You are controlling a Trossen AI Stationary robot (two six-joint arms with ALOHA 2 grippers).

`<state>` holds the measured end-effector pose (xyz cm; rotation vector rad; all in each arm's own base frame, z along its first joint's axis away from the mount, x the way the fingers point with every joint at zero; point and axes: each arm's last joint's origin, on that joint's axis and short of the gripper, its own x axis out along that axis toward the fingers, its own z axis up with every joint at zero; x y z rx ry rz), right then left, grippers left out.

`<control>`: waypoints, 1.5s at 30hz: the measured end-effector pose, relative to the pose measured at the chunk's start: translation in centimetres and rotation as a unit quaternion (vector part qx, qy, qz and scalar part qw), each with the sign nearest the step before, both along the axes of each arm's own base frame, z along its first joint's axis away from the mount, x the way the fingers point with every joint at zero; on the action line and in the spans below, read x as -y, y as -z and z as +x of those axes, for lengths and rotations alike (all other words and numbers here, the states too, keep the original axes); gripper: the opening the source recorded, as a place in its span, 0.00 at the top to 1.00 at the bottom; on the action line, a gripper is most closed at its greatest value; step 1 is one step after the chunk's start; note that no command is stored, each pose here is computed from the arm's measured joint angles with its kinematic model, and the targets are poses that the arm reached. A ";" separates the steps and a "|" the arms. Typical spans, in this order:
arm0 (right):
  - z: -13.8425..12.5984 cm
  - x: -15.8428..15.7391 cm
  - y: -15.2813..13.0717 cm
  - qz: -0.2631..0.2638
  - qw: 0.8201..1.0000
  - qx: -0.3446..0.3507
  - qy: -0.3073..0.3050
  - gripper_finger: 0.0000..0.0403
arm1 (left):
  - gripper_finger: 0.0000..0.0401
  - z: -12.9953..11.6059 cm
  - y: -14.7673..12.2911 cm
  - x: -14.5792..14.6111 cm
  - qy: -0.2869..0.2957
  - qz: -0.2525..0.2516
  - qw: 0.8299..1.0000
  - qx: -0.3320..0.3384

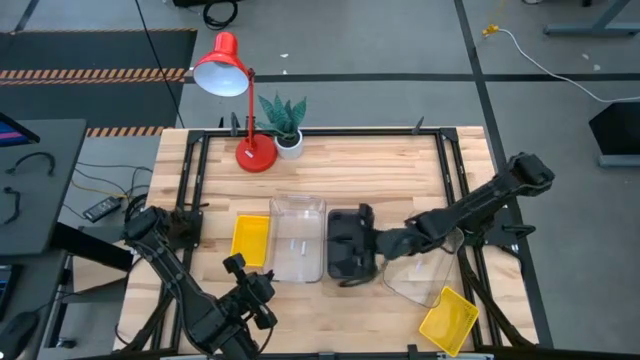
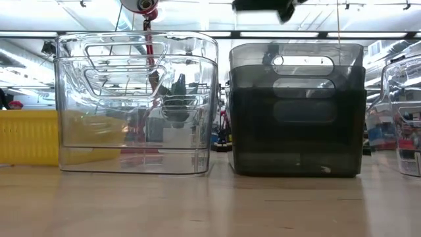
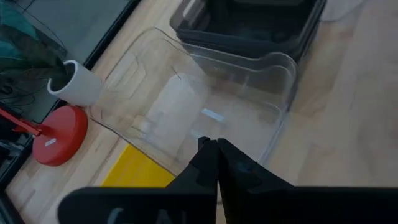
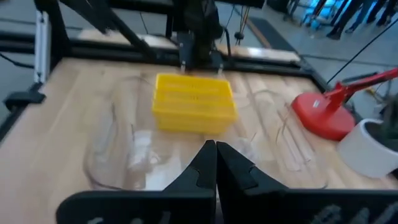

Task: Stack baskets by color
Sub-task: Adjust the stacked yellow bins on the table

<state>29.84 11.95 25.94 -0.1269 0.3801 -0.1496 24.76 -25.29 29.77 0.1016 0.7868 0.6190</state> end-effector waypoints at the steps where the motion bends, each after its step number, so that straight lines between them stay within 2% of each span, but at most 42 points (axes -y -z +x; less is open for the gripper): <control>1: -0.5 -0.4 -0.4 -0.002 1.000 0.004 0.000 0.99 | 0.99 -0.1 0.1 -0.3 -0.004 0.000 1.000 -0.001; 4: -2.0 -1.9 -0.8 -0.012 1.000 0.001 0.004 0.99 | 0.99 -0.6 0.9 -2.0 -0.038 -0.016 0.999 -0.023; 8: -3.9 -3.8 -0.5 -0.039 0.999 -0.010 0.026 0.99 | 0.99 -2.3 1.5 -6.4 -0.111 -0.037 0.993 -0.029; 14: -6.3 -5.5 0.4 -0.061 0.996 -0.022 0.062 0.99 | 1.00 -5.6 3.6 -13.2 -0.196 -0.119 0.971 -0.063; 17: -7.1 -5.9 0.8 -0.057 0.995 -0.027 0.075 0.99 | 0.99 -7.4 5.4 -15.9 -0.236 -0.164 0.955 -0.075; 19: -7.5 -6.0 0.9 -0.053 0.995 -0.030 0.079 0.99 | 0.99 -8.7 6.5 -17.4 -0.281 -0.194 0.936 -0.082; 22: -7.8 -6.2 1.0 -0.045 0.995 -0.031 0.079 0.99 | 0.99 -10.3 8.3 -19.2 -0.336 -0.211 0.912 -0.105; 24: -7.9 -6.3 1.0 -0.043 0.996 -0.031 0.078 0.99 | 0.99 -10.9 9.6 -19.8 -0.355 -0.226 0.901 -0.111; 26: -8.0 -6.4 1.0 -0.043 0.996 -0.030 0.075 0.99 | 0.99 -10.8 9.7 -20.1 -0.353 -0.230 0.899 -0.120; 31: -8.1 -6.5 1.0 -0.041 0.996 -0.030 0.075 0.99 | 0.99 -9.3 9.9 -19.7 -0.315 -0.263 0.909 -0.075; 34: -8.1 -6.6 1.0 -0.040 0.996 -0.030 0.072 0.99 | 0.99 -9.0 10.2 -19.5 -0.309 -0.288 0.904 -0.072; 40: -8.3 -6.7 1.0 -0.038 0.996 -0.030 0.070 0.99 | 0.99 -9.1 11.8 -19.5 -0.334 -0.273 0.898 -0.089; 45: -8.3 -6.7 1.0 -0.038 0.996 -0.029 0.070 0.99 | 0.99 -8.3 13.0 -19.1 -0.330 -0.287 0.894 -0.095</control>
